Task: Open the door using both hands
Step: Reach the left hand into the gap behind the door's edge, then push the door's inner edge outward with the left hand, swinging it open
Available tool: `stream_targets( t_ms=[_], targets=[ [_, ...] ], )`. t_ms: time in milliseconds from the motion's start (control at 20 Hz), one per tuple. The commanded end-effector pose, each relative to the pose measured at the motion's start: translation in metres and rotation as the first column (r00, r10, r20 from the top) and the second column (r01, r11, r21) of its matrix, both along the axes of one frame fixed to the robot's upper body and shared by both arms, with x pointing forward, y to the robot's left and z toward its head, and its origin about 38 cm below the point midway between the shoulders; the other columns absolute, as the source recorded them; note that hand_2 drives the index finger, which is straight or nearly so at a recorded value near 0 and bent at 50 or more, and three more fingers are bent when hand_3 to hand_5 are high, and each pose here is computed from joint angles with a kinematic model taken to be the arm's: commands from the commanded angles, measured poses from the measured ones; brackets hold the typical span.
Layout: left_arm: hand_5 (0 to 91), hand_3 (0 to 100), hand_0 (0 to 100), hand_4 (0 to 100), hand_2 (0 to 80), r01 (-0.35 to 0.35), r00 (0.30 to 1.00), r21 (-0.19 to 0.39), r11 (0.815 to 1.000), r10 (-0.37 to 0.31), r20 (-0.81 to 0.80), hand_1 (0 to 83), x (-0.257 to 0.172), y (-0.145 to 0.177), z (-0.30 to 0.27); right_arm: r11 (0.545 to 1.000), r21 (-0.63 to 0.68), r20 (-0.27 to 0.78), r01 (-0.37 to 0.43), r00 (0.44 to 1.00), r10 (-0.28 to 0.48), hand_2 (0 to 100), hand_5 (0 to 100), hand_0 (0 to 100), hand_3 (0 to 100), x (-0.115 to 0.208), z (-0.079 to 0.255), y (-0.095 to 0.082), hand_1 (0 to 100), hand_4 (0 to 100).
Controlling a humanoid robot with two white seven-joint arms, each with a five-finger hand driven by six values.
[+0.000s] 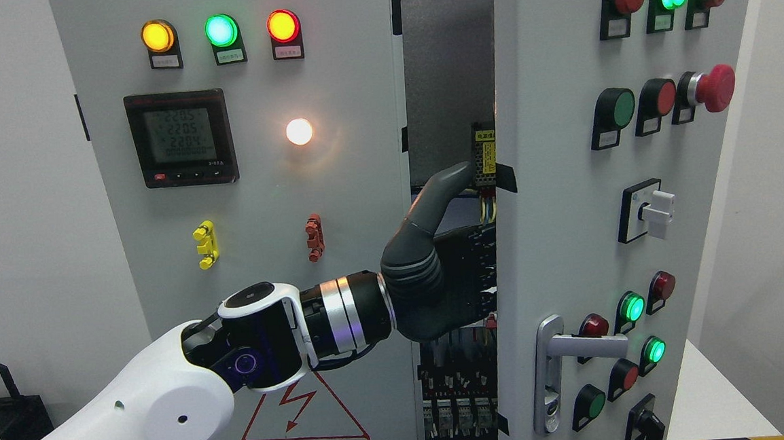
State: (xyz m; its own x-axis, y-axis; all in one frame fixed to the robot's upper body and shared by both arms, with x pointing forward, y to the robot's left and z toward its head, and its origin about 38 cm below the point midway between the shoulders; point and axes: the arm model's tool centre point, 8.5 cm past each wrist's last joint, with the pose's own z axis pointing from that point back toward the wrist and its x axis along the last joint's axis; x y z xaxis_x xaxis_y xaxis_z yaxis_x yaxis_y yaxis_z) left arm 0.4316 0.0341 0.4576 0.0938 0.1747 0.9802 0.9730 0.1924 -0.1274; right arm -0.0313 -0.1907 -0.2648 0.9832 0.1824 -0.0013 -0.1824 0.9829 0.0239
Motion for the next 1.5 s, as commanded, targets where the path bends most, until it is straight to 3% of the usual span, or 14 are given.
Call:
stream_targets(
  t_ms=[0,1202,1452],
  targets=[
    [0.0,0,0,4,0.0,0.032,0.999,-0.023,0.999,-0.032,-0.009,0.0,0.001,-0.029,0.010,1.000,-0.001,-0.001,0.000,1.000,0.000,0,0,0,0,0.000,0.000,0.000,0,0],
    [0.0,0,0,4,0.0,0.187,0.982,-0.038,0.982,-0.188,-0.023,0.0,-0.034,-0.085,0.026,1.000,-0.001,0.001,0.000,1.000,0.000,0,0,0,0,0.000,0.000,0.000,0,0],
    [0.0,0,0,4,0.0,0.225,0.974,-0.012,0.974,-0.225,-0.039,0.0,-0.042,-0.091,0.029,1.000,-0.001,0.001,0.000,1.000,0.000,0,0,0,0,0.000,0.000,0.000,0,0]
  ],
)
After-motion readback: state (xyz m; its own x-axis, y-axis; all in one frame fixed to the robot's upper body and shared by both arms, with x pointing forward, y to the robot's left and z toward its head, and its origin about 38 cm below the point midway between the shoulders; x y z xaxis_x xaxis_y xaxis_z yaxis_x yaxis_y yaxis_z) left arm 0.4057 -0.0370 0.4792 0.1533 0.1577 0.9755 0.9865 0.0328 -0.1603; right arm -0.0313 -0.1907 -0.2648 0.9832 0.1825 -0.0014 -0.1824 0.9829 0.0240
